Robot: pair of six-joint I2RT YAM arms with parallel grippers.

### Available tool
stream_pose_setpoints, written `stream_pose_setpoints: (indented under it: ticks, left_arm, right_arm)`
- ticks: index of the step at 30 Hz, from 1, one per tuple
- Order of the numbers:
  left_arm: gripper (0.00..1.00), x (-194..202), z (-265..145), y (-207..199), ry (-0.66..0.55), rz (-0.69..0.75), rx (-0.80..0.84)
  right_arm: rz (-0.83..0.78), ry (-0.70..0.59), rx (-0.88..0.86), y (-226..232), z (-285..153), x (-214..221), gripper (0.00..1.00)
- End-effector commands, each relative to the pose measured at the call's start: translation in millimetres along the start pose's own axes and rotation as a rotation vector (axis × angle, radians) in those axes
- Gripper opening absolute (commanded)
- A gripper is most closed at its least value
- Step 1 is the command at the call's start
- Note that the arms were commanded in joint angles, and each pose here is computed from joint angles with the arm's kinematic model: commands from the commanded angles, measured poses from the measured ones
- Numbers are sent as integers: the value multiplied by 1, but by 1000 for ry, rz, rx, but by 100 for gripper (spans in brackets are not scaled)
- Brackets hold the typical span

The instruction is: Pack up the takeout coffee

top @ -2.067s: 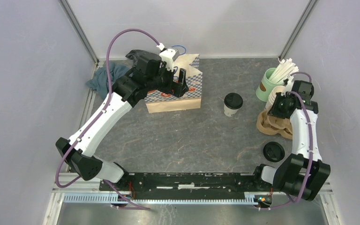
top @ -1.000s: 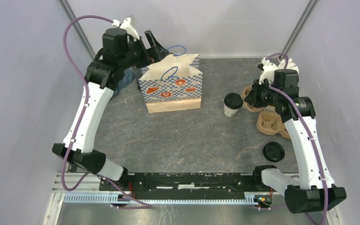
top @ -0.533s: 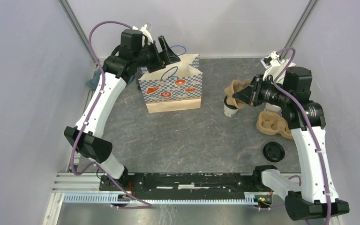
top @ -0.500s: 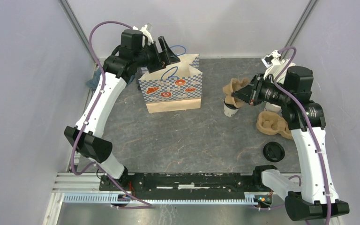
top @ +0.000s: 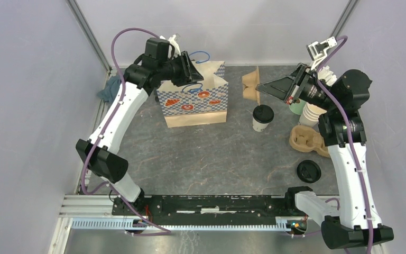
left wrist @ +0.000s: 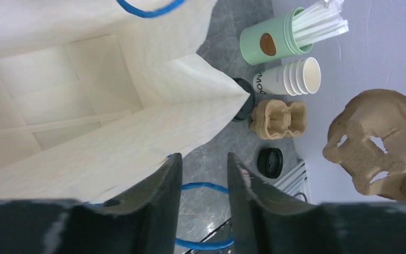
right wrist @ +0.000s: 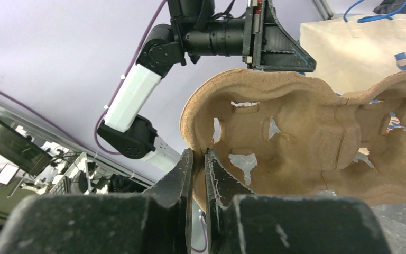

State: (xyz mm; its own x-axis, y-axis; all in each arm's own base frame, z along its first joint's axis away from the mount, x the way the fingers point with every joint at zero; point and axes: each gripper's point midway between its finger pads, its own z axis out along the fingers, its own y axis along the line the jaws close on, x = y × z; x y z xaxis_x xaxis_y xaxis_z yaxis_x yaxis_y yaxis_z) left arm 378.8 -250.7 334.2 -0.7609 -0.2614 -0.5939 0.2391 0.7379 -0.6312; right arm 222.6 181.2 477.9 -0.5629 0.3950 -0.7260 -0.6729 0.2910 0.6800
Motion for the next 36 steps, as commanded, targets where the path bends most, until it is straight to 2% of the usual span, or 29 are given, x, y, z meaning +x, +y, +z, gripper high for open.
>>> stream_pose_setpoints:
  ticks: [1, 4, 6, 7, 10, 12, 14, 16, 20, 22, 24, 29, 33, 36]
  left_arm:
    - [35, 7, 2, -6, 5, 39, -1]
    - [28, 4, -4, -9, -9, 46, 0]
    - [30, 2, -11, -10, -25, 59, -6]
    - [38, 1, -15, -10, -34, 64, -10]
    - [68, -4, -29, -11, -61, 40, -46]
    - [82, -8, -42, -19, -93, 25, -28]
    - [90, -11, -53, -27, -127, 21, -8]
    - [93, -13, -63, -34, -155, 32, -3]
    - [93, -18, -80, -31, -211, 57, -41]
    - [87, -15, -80, -30, -203, 58, -43]
    - [78, -9, -72, -34, -168, 36, -15]
    - [76, -7, -53, -42, -131, 49, 18]
    - [65, -4, -37, -47, -95, 73, 34]
    - [63, 1, -26, -46, -77, 84, 25]
  right_arm:
    - [-37, -23, -68, 27, -3, -9, 0]
    - [-34, -22, -66, 25, -4, -7, 0]
    - [-32, -23, -63, 24, -4, -5, 0]
    - [-27, -22, -59, 21, -4, -4, 0]
    - [-23, -24, -51, 17, -4, -1, 0]
    - [-21, -27, -46, 15, -5, 0, 0]
    - [-14, -28, -41, 13, -5, 2, 0]
    - [-12, -30, -37, 11, -5, 3, 0]
    - [-10, -28, -34, 7, -3, 3, 0]
    - [-7, -32, -29, 5, -2, 2, 0]
    - [-8, -37, -26, 4, -2, 1, 0]
    - [-8, -45, -25, 2, 0, -3, 0]
    - [-6, -50, -17, 0, 0, -3, 0]
    - [-5, -53, -13, -1, 0, -3, 0]
